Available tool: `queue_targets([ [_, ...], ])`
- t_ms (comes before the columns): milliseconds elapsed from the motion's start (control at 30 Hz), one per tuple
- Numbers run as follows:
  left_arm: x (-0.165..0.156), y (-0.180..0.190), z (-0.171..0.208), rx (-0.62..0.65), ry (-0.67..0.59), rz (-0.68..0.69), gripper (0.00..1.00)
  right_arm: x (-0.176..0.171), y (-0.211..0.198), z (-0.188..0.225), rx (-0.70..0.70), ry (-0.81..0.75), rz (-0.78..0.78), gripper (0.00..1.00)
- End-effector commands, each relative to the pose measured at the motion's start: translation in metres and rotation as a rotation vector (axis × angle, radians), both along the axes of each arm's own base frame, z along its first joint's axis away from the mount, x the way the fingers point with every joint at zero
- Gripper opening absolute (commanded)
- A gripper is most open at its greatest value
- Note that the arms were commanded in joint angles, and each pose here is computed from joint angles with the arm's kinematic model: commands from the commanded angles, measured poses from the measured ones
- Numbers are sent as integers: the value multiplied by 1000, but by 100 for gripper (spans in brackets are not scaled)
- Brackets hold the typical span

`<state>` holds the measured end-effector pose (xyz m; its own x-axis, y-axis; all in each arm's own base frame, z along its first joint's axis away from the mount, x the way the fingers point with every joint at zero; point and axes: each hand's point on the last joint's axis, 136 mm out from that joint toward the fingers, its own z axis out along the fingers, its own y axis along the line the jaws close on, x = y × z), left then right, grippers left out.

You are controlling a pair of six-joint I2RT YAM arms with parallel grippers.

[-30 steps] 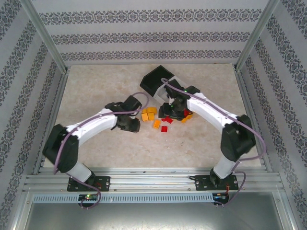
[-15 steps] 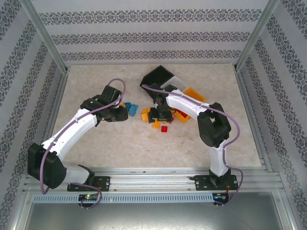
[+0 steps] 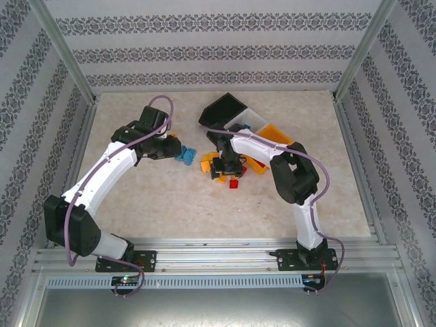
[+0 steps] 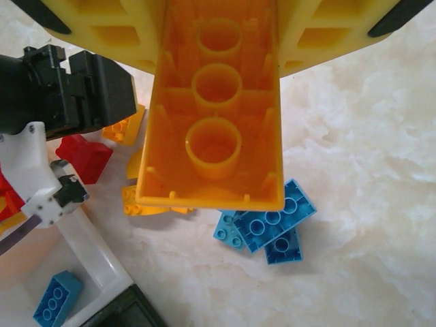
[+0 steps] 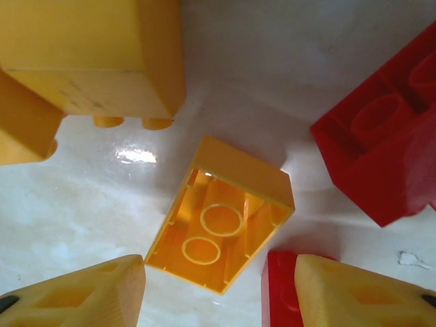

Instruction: Sort the legos into containers by color

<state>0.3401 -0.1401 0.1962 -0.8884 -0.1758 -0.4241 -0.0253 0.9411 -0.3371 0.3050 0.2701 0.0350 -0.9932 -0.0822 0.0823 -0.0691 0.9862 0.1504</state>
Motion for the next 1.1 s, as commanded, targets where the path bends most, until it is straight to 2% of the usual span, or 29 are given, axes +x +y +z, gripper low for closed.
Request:
queue_targets([
  [0,8,-1,11,-15,-21,-14,35,2,5,-4,-16,-9,2,59],
  [200,18,-5,14,-32,-27,-18,35,5,2,-12,-33,-14,-16,56],
  [600,44,-21,12,-77,-35,-46,35,8,1,6,12,-76,-34,29],
  [733,53,-27,8,-97,-34,-50,35,8,-6,26,42,-118,-56,26],
  [933,82,-50,7,-205,-59,-50,35,3,-31,60,141,-177,-167,24],
  [1067,114,-78,8,-356,-81,-51,35,-11,-54,79,213,-189,-249,24],
])
